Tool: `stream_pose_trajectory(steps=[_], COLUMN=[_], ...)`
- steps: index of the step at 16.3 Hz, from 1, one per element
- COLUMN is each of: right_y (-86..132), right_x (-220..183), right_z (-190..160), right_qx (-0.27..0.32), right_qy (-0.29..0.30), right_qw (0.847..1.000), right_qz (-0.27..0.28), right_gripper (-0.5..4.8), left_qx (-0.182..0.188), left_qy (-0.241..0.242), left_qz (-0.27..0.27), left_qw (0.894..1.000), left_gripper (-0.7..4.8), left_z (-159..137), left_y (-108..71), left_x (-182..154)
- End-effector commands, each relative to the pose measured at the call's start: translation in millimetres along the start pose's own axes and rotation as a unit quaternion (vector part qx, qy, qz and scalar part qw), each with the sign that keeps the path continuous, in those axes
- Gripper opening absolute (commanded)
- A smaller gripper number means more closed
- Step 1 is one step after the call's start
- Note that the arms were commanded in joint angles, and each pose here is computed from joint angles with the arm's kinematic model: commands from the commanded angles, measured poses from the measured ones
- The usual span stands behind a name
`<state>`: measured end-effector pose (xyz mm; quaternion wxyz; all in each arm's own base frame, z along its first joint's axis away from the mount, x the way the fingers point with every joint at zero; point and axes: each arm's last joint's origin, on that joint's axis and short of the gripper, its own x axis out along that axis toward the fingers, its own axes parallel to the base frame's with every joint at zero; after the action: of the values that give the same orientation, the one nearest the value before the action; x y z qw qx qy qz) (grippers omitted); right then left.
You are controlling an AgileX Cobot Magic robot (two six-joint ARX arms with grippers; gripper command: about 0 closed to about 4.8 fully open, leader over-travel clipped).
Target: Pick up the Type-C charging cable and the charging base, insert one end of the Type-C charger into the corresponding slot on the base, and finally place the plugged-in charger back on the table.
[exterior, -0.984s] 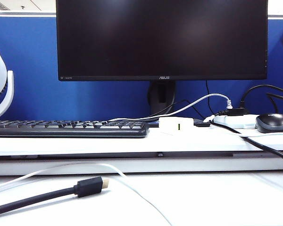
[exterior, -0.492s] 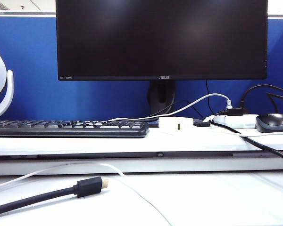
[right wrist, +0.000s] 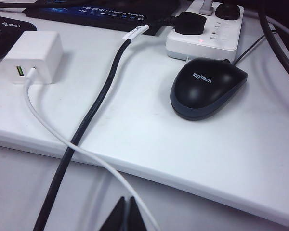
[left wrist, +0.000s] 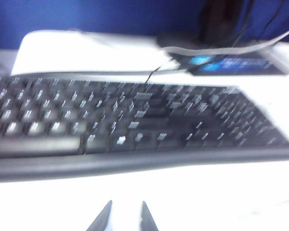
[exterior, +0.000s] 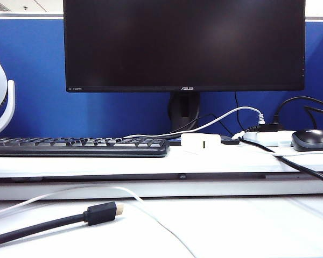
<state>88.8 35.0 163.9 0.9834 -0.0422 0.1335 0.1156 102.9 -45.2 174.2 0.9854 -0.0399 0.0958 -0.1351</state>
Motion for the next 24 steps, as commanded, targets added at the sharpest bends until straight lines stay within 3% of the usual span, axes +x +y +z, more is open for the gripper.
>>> stream_pose_trajectory(steps=[1, 10, 11, 12, 13, 15, 21, 24], right_y=[0, 0, 0, 0, 0, 0, -1, -7], right_x=[-1, -1, -1, -1, -1, -1, -1, 0], right_z=[3, 3, 3, 3, 3, 3, 3, -3], right_qx=[0.004, 0.004, 0.004, 0.004, 0.004, 0.004, 0.006, 0.015], right_qy=[-0.011, -0.011, -0.011, -0.011, -0.012, -0.014, -0.013, -0.018], right_qw=[1.000, 1.000, 1.000, 1.000, 1.000, 1.000, 1.000, 0.999], right_qz=[0.000, -0.001, -0.001, 0.000, -0.001, -0.001, -0.005, -0.037], right_gripper=[-0.06, -0.06, -0.06, -0.06, -0.06, -0.06, -0.06, -0.06], left_qx=[0.023, 0.018, 0.031, 0.088, 0.109, 0.064, 0.065, 0.065], left_qy=[-0.033, -0.011, -0.009, -0.002, 0.000, -0.006, -0.007, -0.007], left_qz=[0.008, 0.115, 0.103, 0.100, 0.101, 0.106, 0.105, 0.105], left_qw=[0.999, 0.993, 0.994, 0.991, 0.989, 0.992, 0.992, 0.992], left_gripper=[0.68, 0.58, 0.56, 0.25, 0.21, 0.52, 0.61, 0.61], left_z=[-9, -24, -25, -25, -25, -24, -24, -24], left_y=[4.2, 34.0, 33.3, 33.2, 33.2, 33.4, 33.4, 33.4], left_x=[-1, -12, -12, -12, -12, -12, -12, -12])
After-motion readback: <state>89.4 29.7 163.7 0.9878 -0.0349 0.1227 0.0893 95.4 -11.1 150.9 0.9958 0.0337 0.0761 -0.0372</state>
